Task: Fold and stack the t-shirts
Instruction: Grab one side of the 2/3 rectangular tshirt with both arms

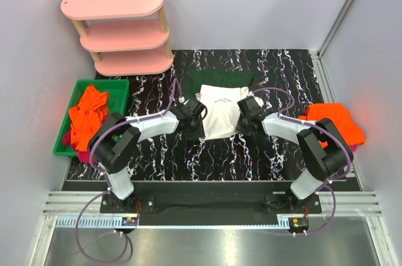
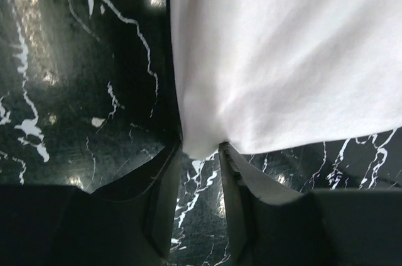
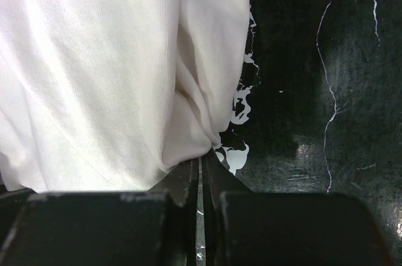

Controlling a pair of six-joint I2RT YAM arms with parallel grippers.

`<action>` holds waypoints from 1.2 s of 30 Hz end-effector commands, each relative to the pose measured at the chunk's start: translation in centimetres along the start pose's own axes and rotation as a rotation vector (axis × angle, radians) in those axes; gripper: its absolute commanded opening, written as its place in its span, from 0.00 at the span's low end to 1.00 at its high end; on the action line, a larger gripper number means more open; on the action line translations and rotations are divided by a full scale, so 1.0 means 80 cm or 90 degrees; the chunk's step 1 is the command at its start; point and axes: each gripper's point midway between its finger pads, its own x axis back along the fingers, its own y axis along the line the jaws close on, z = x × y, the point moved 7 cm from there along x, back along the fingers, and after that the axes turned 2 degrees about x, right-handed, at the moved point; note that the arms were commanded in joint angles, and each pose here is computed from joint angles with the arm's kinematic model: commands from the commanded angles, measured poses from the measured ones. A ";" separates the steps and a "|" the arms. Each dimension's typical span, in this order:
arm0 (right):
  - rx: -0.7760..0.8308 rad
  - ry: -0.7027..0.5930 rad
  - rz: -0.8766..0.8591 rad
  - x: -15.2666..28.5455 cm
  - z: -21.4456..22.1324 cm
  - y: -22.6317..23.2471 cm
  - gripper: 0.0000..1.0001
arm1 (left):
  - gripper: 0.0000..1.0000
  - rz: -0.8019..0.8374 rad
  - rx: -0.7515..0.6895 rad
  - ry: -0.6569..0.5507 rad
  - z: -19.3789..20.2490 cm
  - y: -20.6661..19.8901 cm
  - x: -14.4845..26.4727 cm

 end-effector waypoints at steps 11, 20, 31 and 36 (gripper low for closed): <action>0.015 0.086 0.066 0.012 0.043 -0.034 0.00 | 0.00 -0.051 -0.006 0.020 0.008 0.012 -0.018; -0.026 0.096 0.041 0.062 0.062 -0.046 0.00 | 0.00 -0.044 -0.028 0.018 0.043 0.030 0.027; -0.067 0.099 0.010 0.112 0.086 -0.062 0.00 | 0.00 -0.029 -0.065 0.040 0.101 0.033 0.069; -0.070 0.099 0.012 0.129 0.090 -0.067 0.00 | 0.00 -0.020 -0.078 0.037 0.115 0.031 0.088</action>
